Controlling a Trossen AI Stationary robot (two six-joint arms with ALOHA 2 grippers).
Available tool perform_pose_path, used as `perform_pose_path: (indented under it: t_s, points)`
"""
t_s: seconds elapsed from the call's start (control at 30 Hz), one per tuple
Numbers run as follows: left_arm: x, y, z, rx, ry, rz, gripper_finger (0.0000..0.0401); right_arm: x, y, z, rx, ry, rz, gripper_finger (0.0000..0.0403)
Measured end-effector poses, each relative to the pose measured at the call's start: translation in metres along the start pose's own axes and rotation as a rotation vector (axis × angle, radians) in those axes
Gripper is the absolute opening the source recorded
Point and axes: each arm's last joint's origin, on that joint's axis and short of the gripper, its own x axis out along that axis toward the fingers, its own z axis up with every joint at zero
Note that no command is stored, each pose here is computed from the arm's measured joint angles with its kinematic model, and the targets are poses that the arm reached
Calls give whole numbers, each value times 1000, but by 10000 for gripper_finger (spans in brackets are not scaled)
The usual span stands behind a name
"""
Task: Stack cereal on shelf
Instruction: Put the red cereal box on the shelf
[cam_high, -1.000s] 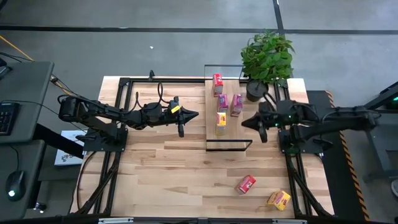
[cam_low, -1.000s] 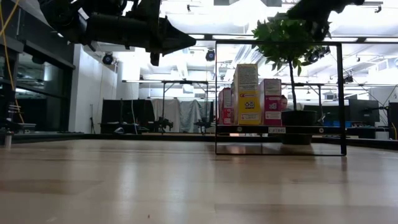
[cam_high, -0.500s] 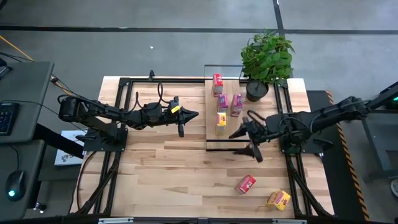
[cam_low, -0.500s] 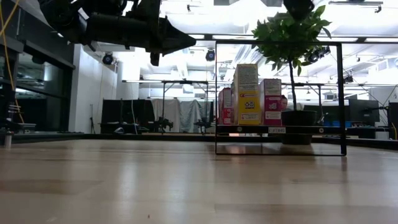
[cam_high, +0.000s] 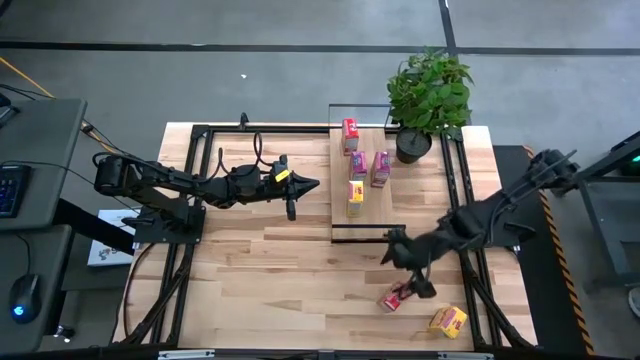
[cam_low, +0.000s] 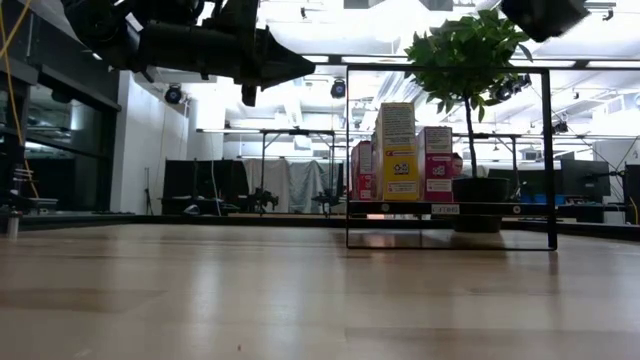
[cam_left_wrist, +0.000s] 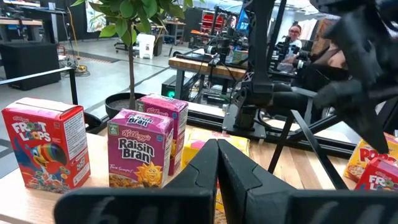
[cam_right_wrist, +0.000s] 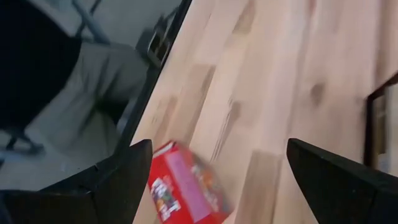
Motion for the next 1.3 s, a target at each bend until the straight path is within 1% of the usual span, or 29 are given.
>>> perform_pose_path:
  t_s: [0.17, 0.33, 0.47, 0.63, 0.8, 0.97, 1.1, 1.3]
  points:
    - [0, 0, 0, 0, 0, 0, 0, 21, 8, -7, -29, 81, 4, 365]
    - [0, 0, 0, 0, 1, 0, 0, 33, 13, -12, -43, 128, 6, 365]
    - [0, 0, 0, 0, 1, 0, 0, 37, 18, -15, -29, 151, 30, 365]
    - [0, 0, 0, 1, 1, 0, 0, 38, 27, -17, -30, 144, 52, 365]
    - [0, 0, 0, 1, 1, 0, 0, 38, 35, -23, -87, 139, 19, 365]
    - [0, 0, 0, 1, 1, 0, 0, 43, 37, -32, -119, 179, 1, 365]
    - [0, 0, 0, 2, 1, 1, 0, 54, 36, -36, -185, 204, -30, 365]
    - [0, 0, 0, 3, 0, 3, 0, 74, 34, -46, -202, 297, -60, 365]
